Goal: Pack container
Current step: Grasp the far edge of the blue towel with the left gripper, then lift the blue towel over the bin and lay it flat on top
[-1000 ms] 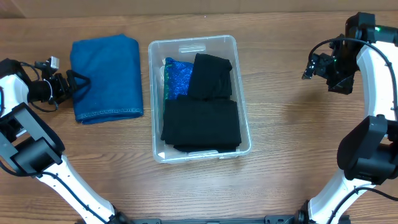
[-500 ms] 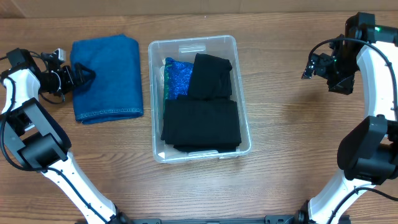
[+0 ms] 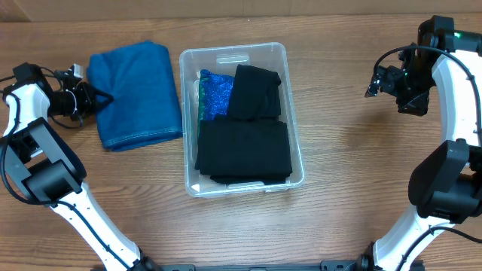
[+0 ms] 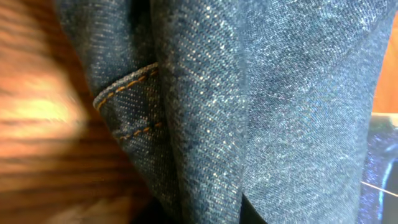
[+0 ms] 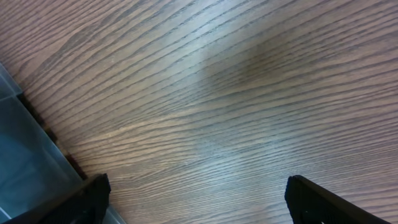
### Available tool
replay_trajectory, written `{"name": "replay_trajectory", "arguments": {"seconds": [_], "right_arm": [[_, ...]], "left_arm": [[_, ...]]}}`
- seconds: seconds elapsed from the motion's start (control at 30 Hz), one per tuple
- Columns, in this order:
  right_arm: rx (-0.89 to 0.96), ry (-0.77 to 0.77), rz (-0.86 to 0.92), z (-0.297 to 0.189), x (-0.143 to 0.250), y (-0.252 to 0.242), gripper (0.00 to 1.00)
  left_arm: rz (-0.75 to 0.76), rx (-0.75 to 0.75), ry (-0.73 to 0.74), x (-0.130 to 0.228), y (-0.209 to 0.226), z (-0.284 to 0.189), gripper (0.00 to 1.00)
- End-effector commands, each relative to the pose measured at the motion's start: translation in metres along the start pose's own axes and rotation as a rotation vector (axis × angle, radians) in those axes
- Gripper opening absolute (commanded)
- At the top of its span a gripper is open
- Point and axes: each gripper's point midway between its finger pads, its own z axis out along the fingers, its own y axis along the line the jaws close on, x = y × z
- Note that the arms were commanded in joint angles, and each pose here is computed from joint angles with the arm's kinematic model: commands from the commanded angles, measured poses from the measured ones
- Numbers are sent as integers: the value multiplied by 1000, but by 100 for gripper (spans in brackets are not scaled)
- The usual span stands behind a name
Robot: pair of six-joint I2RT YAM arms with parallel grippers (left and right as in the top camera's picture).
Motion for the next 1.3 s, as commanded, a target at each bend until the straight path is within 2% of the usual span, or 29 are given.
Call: {"name": "replay_trajectory", "arguments": {"seconds": [0.0, 0.1, 0.23, 0.4, 0.53, 0.63, 0.7, 0.87, 1.0, 1.17, 1.27], "right_arm": [[-15, -36, -24, -13, -3, 5, 94], [-15, -41, -26, -13, -5, 5, 94], [-16, -49, -27, -15, -6, 6, 94], [-19, -62, -29, -21, -6, 6, 95], [-19, -68, -30, -24, -6, 7, 95], [-16, -76, -22, -26, -6, 3, 95], [-17, -88, -10, -31, -7, -2, 95], [-20, -129, 17, -48, -7, -11, 95], [-25, -134, 17, -50, -6, -11, 95], [-31, -130, 17, -50, -5, -9, 95], [-31, -129, 17, -50, -5, -9, 95]], "left_arm": [[94, 67, -36, -3, -68, -40, 15], [184, 58, -120, -6, -120, -94, 14], [391, 54, -296, 9, -221, -177, 14], [609, 152, -459, 71, -352, -244, 16], [708, 230, -522, 123, -430, -259, 15], [685, 261, -515, 151, -468, -247, 11], [573, 232, -504, 159, -479, -228, 7], [396, 181, -482, 161, -493, -182, 4], [273, 129, -429, 151, -486, -137, 4], [267, 144, -303, 153, -495, -68, 4], [258, 147, -251, 161, -497, -47, 4]]}}
